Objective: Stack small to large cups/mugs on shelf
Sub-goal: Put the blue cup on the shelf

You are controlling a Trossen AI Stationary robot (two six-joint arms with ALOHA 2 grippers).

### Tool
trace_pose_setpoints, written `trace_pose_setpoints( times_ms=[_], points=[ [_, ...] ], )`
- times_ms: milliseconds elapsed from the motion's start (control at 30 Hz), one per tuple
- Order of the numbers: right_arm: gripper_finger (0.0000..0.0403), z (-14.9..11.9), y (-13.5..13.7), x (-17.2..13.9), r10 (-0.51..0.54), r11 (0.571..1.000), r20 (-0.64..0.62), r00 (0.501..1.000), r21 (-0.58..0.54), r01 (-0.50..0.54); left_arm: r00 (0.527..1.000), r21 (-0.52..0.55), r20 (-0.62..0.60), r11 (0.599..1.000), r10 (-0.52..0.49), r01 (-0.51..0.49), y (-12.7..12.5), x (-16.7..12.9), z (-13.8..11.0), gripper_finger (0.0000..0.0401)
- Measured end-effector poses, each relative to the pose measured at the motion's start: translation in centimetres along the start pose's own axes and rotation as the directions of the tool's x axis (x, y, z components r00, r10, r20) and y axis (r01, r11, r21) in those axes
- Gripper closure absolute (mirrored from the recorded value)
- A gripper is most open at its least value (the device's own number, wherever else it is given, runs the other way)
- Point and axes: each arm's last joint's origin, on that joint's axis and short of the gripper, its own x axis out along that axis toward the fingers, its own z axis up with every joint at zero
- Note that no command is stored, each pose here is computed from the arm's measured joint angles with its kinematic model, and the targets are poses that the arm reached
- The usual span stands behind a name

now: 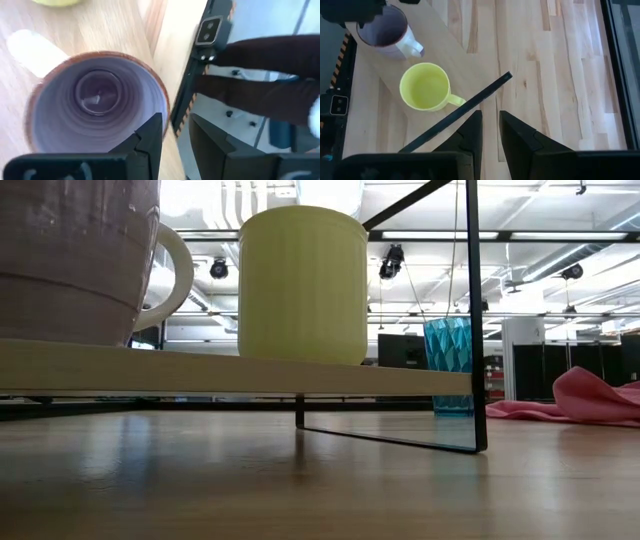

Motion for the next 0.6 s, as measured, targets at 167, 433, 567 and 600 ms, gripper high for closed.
trace_pose_setpoints(
  times_ms=[167, 433, 567, 600],
  points=[
    [0.0344, -0.3, -0.1, 0.0, -0.006, 1.000, -0.034, 0.999, -0.022, 0.006, 0.995, -0.010, 0.096, 1.000, -0.003, 0.004, 0.2, -2.1, 0.2, 0.0320],
    [0.0344, -0.7, -0.8, -0.1, -0.102, 0.995, -0.062, 0.993, -0.024, 0.100, 0.950, -0.049, 0.311, 0.999, 0.026, -0.011, 1.6, -6.9, 0.9, 0.0320],
    [0.0344, -0.5, -2.6, 0.0, -0.130, 0.989, -0.068, 0.989, 0.063, 0.134, 0.924, -0.065, 0.382, 0.998, 0.018, 0.007, 2.4, -9.4, 0.8, 0.0320],
    [0.0344, -0.5, -3.2, 0.1, -0.138, 0.986, -0.070, 0.988, 0.080, 0.144, 0.915, -0.069, 0.402, 0.998, 0.019, 0.010, 2.5, -9.9, 0.8, 0.0320]
  ],
)
